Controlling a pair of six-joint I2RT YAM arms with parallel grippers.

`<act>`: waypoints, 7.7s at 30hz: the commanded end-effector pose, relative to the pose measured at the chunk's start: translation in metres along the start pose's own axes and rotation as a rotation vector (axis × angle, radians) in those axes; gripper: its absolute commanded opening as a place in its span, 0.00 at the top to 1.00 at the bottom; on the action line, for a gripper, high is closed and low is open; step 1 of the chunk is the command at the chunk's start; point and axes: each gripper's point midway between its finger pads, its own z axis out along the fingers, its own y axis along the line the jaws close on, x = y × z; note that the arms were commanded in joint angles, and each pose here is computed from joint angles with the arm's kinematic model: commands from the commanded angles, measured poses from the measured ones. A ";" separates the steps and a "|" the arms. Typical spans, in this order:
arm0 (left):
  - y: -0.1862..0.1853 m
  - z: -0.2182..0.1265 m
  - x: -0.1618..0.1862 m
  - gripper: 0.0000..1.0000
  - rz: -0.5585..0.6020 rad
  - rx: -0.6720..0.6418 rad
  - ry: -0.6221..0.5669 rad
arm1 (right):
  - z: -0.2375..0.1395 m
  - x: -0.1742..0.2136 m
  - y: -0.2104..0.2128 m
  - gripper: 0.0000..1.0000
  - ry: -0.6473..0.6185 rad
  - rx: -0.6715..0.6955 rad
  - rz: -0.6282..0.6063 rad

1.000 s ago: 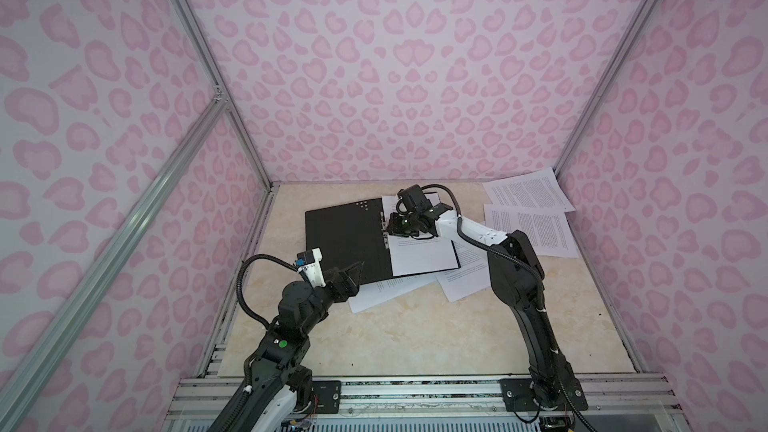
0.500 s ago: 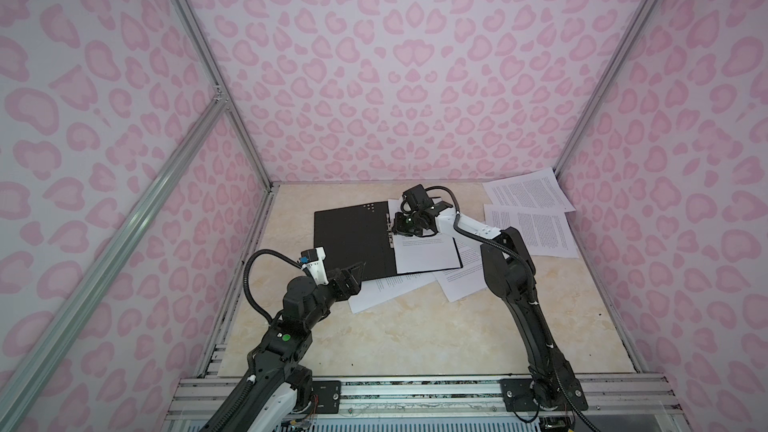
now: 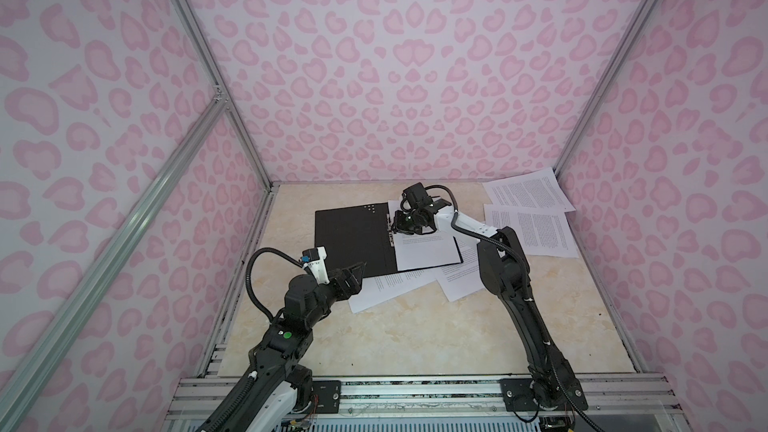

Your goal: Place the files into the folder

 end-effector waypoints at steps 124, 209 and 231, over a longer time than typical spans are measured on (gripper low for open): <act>-0.024 -0.020 0.029 0.97 -0.424 0.045 0.223 | -0.188 0.130 -0.088 0.30 -0.254 0.135 -0.062; 0.011 0.102 0.022 0.97 -0.653 -0.001 0.215 | -0.121 0.136 0.019 0.02 -0.437 -0.468 0.386; 0.009 0.103 0.029 0.97 -0.675 0.014 0.244 | -0.092 0.119 0.041 0.33 -0.596 -0.652 0.564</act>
